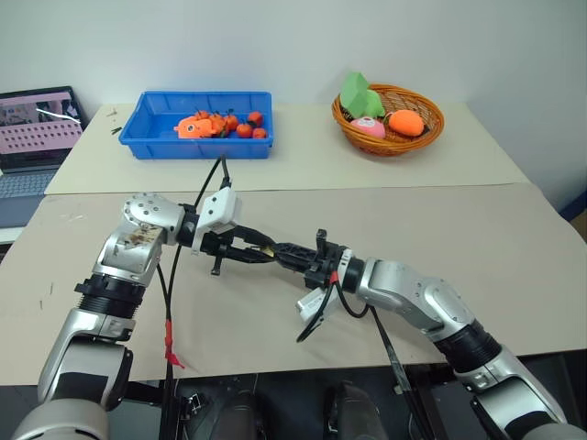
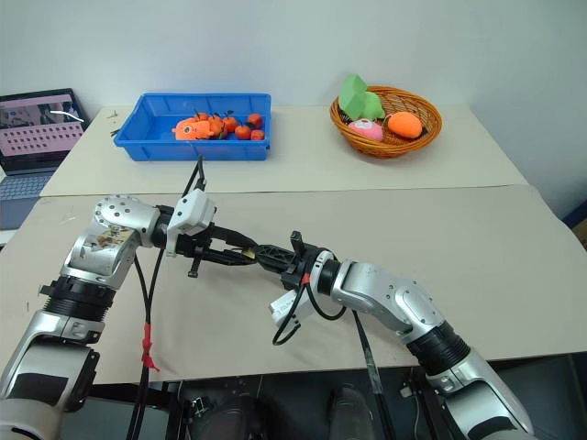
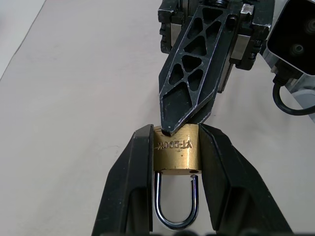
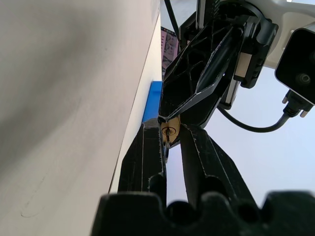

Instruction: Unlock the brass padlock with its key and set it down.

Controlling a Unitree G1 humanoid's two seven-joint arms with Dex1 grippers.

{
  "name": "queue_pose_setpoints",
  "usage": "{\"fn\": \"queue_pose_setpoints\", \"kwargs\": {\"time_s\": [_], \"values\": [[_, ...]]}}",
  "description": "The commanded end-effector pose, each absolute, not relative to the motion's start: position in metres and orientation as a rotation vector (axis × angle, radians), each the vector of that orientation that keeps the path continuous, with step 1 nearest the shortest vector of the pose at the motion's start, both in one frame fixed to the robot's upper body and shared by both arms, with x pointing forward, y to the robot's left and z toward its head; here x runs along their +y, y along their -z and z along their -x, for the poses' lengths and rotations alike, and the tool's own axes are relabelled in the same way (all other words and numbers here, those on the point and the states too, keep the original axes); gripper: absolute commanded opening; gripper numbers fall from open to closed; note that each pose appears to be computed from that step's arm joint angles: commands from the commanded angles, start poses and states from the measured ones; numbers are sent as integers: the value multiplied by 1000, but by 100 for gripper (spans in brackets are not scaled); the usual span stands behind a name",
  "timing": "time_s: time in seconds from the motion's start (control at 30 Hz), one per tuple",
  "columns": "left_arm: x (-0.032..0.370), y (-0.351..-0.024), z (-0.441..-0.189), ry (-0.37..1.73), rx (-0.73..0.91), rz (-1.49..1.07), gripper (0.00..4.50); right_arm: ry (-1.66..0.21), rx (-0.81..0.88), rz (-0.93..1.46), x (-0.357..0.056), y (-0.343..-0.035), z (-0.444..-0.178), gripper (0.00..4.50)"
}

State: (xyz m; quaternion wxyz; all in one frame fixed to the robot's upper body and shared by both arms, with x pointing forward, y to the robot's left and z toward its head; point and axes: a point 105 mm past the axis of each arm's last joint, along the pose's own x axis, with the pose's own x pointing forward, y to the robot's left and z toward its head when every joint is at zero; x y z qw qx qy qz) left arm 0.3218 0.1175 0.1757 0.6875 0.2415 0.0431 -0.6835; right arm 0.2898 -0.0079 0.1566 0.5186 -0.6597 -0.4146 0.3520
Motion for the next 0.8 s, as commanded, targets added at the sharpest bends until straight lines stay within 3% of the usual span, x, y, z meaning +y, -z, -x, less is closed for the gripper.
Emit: {"fn": "queue_pose_setpoints", "kwargs": {"time_s": [0.03,0.1,0.17,0.2,0.43,0.63,0.8], "values": [[117,-191,-323,1511,30,-570,83,-826,-1017,1559,-6,-165,-288,10],[117,-190,-323,1508,32,-569,83,-823,-1015,1558,-6,-165,-288,10],[117,-191,-324,1499,26,-566,183,-821,-1014,1558,-6,-165,-289,10],[117,-192,-325,1495,23,-557,197,-819,-1013,1558,-6,-165,-289,10],[116,-197,-322,1510,11,-542,437,-811,-1007,1553,-7,-166,-290,10],[123,-212,-322,1480,34,-425,437,-773,-950,1537,-15,-166,-301,10],[145,-238,-330,1400,131,-66,437,-689,-904,1532,-31,-176,-313,10]]}}
